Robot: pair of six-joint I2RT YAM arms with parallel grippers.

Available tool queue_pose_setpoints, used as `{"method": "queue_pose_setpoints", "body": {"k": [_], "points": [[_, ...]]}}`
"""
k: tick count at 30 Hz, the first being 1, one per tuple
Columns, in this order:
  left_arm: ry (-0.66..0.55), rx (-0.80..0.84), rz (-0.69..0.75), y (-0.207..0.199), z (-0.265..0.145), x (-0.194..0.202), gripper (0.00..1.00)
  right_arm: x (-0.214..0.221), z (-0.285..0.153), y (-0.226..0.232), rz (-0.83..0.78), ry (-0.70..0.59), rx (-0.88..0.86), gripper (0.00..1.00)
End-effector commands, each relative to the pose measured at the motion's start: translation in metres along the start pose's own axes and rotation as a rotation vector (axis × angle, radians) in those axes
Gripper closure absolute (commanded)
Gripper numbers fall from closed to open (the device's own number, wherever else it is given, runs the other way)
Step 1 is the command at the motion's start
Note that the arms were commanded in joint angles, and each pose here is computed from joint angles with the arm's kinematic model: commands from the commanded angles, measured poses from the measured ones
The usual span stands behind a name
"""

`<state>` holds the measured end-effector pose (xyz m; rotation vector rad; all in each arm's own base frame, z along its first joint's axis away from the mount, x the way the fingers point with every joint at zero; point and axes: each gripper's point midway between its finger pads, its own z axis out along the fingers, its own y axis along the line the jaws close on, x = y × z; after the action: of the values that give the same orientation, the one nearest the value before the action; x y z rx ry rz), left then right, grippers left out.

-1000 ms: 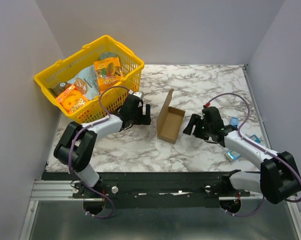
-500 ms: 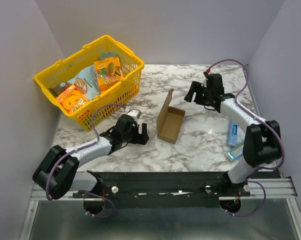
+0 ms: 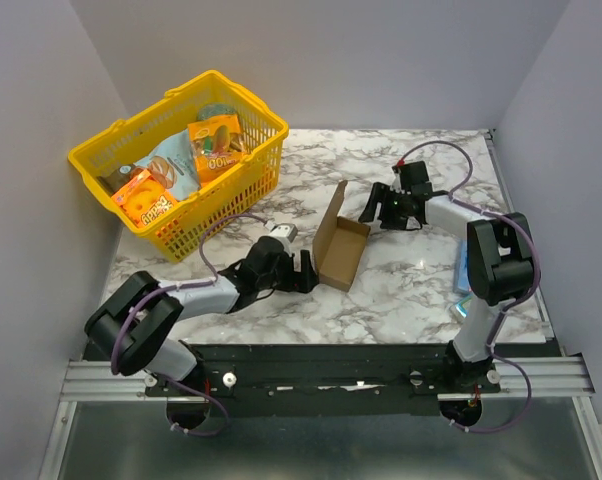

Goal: Fold the paper box

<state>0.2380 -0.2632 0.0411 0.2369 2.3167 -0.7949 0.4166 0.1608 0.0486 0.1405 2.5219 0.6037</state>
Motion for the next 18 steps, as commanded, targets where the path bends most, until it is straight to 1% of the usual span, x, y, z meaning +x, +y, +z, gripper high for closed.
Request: {"method": "queue_pose_setpoints", "body": {"k": [1, 3, 5, 6, 7, 9, 10, 11, 12, 13, 14, 16, 17, 18], "points": [[0.055, -0.041, -0.043, 0.009, 0.021, 0.01, 0.05, 0.028, -0.008, 0.006, 0.01, 0.066, -0.065, 0.21], [0.04, -0.056, -0.046, 0.009, 0.026, 0.001, 0.05, 0.041, -0.01, 0.003, 0.014, 0.092, -0.07, 0.21], [0.012, -0.108, -0.057, 0.02, 0.027, -0.007, 0.05, 0.049, -0.016, 0.006, 0.023, 0.106, -0.088, 0.21], [0.001, -0.121, -0.064, 0.025, 0.025, -0.01, 0.04, 0.062, -0.019, 0.002, 0.037, 0.129, -0.083, 0.21], [-0.017, -0.139, -0.081, 0.034, 0.023, -0.017, 0.04, 0.062, -0.026, 0.004, 0.036, 0.115, -0.089, 0.21], [-0.038, -0.159, -0.082, 0.045, 0.018, -0.022, 0.04, 0.07, -0.033, 0.0, 0.053, 0.112, -0.075, 0.22], [-0.044, -0.169, -0.081, 0.05, 0.017, -0.024, 0.04, 0.081, -0.036, -0.007, 0.06, 0.121, -0.052, 0.22], [-0.057, -0.189, -0.071, 0.06, 0.015, -0.03, 0.04, 0.081, -0.044, -0.004, 0.062, 0.101, -0.058, 0.21], [-0.058, -0.192, -0.066, 0.063, 0.016, -0.032, 0.04, 0.084, -0.048, -0.004, 0.067, 0.099, -0.06, 0.21], [-0.063, -0.19, -0.058, 0.066, 0.017, -0.035, 0.04, 0.097, -0.051, -0.005, 0.079, 0.125, -0.071, 0.21], [-0.079, -0.194, -0.058, 0.069, 0.018, -0.043, 0.04, 0.096, -0.058, 0.001, 0.077, 0.113, -0.095, 0.22], [-0.097, -0.185, -0.036, 0.069, 0.023, -0.056, 0.04, 0.108, -0.064, 0.007, 0.098, 0.138, -0.135, 0.22], [-0.107, -0.182, -0.032, 0.069, 0.024, -0.062, 0.04, 0.119, -0.066, 0.005, 0.105, 0.156, -0.132, 0.22], [-0.128, -0.183, -0.024, 0.071, 0.026, -0.076, 0.04, 0.12, -0.071, 0.007, 0.107, 0.142, -0.138, 0.22]]}}
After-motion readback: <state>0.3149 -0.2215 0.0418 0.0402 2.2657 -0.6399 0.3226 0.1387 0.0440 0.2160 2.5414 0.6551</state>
